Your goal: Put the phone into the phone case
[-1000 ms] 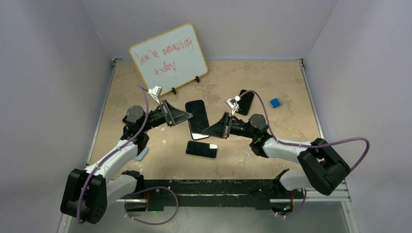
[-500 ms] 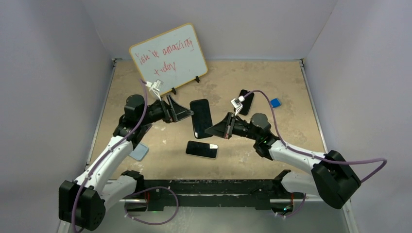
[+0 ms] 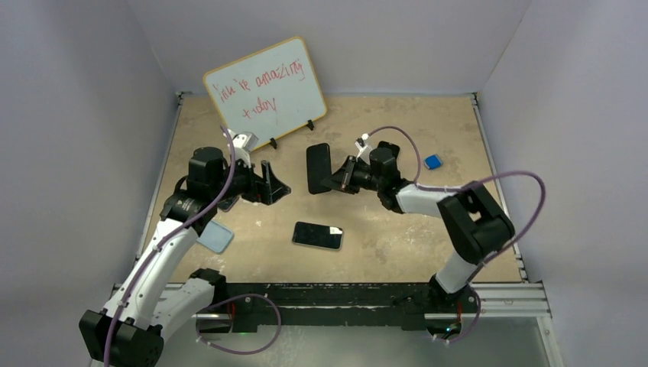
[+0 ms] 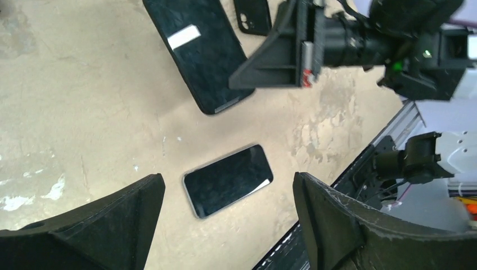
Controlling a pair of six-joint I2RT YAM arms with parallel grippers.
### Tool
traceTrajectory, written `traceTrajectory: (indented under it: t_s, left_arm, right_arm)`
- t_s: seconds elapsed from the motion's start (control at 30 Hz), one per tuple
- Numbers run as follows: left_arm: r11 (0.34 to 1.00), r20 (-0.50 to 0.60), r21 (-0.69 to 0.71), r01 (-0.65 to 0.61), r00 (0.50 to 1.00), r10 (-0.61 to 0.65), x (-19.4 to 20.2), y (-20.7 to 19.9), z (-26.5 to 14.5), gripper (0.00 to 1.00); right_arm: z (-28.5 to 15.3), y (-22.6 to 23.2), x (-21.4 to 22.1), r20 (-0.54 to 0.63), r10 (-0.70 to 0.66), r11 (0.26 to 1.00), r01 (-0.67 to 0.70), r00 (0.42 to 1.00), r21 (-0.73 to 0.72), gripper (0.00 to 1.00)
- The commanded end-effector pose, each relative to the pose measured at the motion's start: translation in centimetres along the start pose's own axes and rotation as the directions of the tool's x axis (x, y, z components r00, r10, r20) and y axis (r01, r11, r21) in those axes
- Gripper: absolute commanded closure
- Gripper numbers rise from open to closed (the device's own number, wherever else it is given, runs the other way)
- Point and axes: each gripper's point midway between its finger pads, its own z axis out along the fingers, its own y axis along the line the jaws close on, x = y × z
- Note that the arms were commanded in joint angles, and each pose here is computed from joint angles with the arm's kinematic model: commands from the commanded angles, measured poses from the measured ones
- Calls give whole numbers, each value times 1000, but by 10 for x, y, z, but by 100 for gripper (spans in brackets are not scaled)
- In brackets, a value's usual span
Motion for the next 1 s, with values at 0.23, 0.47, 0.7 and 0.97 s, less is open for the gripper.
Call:
traceTrajectory:
  t_s: [0.23, 0.47, 0.7, 0.97]
  left_arm:
    - [992, 8, -88, -90, 996, 91, 14, 23, -4, 13]
    - [995, 3, -51, -82, 997, 82, 18, 18, -2, 14]
    - [996, 3, -45, -78, 997, 78, 20, 17, -3, 14]
    - [994, 15, -85, -68, 997, 70, 20, 23, -6, 12]
  right_arm:
    - [56, -50, -48, 56, 49, 997, -52, 997, 62, 100]
    - [58, -74, -51, 76, 94, 976, -107, 993, 189, 96]
    - [52, -92, -46, 80, 139, 948, -156, 987, 278, 77]
    - [17, -99, -76, 122, 19, 878, -75, 992, 473, 52]
